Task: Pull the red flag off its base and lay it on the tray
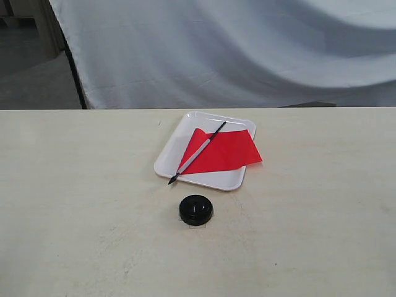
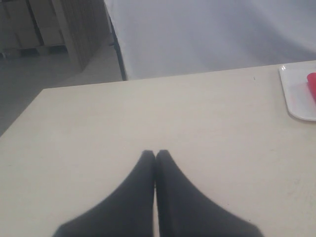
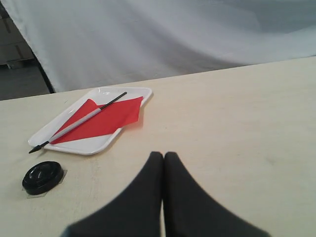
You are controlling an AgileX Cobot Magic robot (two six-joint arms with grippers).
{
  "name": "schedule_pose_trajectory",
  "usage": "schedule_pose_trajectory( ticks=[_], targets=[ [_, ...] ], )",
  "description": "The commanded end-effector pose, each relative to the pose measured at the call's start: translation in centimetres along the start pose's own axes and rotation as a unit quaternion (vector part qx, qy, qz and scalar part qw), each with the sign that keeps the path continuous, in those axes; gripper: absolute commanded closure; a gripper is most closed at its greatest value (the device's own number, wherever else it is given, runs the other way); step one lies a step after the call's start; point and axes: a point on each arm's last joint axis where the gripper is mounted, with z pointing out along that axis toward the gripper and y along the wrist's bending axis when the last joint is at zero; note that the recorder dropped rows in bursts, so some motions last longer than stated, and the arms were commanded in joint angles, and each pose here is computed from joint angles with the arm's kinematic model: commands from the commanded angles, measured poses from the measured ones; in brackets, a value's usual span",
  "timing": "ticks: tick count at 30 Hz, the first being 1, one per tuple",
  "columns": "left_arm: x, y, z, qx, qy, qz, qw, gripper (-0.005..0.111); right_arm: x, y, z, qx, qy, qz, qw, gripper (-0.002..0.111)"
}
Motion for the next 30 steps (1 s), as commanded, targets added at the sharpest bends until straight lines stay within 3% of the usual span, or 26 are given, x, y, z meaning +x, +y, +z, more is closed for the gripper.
schedule_pose_trajectory(
  ticks=[1,10,30],
  targets=[
    [0.01,0.01,0.01,-0.001,-0.002,0.001,1.000,0.107,0.16,0.00,-0.03,-0.001,0.006,-0.006,1.000,0.108],
    [0.01,0.01,0.01,-0.001,-0.002,0.001,1.000,0.107,0.36,-0.19,-0.03,0.008,0.018,-0.059,0.998,0.108],
    [0.01,0.01,0.01,-0.001,-0.002,0.001,1.000,0.107,0.36,-0.17,-0.03,0.007,0.018,-0.055,0.998,0.108]
  ],
)
